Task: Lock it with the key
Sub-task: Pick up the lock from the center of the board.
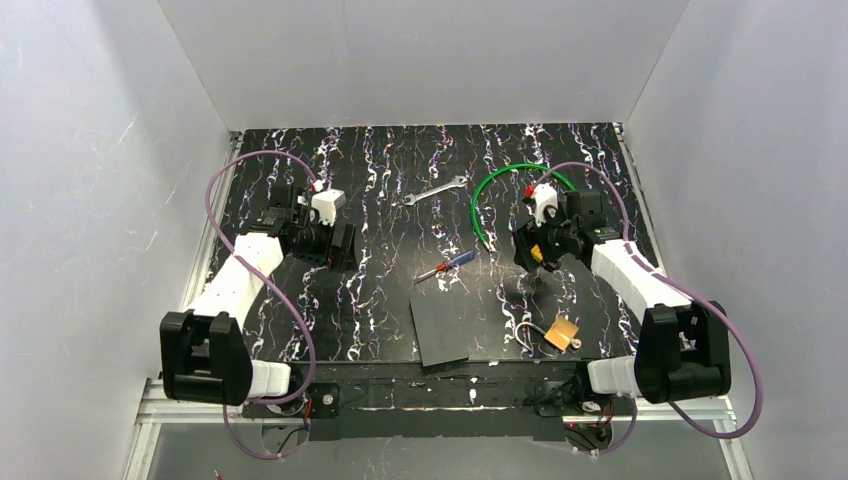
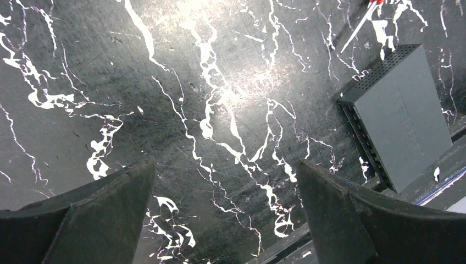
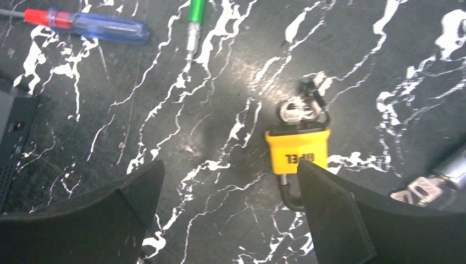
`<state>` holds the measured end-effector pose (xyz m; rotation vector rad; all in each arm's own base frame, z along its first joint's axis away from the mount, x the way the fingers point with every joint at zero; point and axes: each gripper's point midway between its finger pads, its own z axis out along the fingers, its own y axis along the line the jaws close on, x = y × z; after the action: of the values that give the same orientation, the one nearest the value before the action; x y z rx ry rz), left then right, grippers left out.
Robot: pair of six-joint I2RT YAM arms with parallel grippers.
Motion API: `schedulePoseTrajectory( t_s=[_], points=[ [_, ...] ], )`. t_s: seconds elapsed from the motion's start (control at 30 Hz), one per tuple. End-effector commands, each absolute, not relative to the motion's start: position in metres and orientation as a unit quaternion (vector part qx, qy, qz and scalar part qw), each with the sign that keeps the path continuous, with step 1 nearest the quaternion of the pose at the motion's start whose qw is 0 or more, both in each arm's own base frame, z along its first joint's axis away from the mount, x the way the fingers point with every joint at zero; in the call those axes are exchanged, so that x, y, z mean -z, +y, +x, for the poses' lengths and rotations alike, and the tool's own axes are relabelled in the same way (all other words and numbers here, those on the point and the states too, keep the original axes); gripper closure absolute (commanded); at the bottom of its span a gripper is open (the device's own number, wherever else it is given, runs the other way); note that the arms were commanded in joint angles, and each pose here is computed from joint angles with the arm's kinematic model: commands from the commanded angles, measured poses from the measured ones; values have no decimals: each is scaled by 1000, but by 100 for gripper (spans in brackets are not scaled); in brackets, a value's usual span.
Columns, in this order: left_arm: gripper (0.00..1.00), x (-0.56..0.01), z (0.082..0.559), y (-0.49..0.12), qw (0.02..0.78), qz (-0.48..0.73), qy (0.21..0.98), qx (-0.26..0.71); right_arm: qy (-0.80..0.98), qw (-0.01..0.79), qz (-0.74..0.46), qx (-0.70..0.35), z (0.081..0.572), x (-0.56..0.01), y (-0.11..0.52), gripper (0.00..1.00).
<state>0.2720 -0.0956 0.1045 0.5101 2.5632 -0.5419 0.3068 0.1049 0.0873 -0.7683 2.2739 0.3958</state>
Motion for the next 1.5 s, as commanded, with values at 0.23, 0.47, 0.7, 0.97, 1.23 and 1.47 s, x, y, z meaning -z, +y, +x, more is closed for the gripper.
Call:
schedulePoseTrajectory(
  t_s=[0.23, 0.47, 0.7, 0.97, 1.23, 1.47],
  points=[
    [1, -128, 267, -106, 272, 201, 913, 226, 882, 327, -322, -110, 340, -94, 77, 0],
    [1, -129, 266, -108, 272, 202, 912, 233, 891, 292, -330, -112, 348, -70, 69, 0],
    [1, -129, 263, -112, 268, 204, 908, 247, 891, 282, -340, -108, 349, -52, 68, 3],
    [1, -130, 262, -114, 269, 205, 906, 253, 894, 273, -342, -92, 356, -40, 62, 21],
    [1, -130, 263, -115, 268, 203, 907, 255, 893, 282, -339, -90, 357, -46, 62, 42],
    [1, -132, 261, -119, 263, 201, 905, 269, 879, 326, -312, -155, 363, -95, 88, 60]
  ],
)
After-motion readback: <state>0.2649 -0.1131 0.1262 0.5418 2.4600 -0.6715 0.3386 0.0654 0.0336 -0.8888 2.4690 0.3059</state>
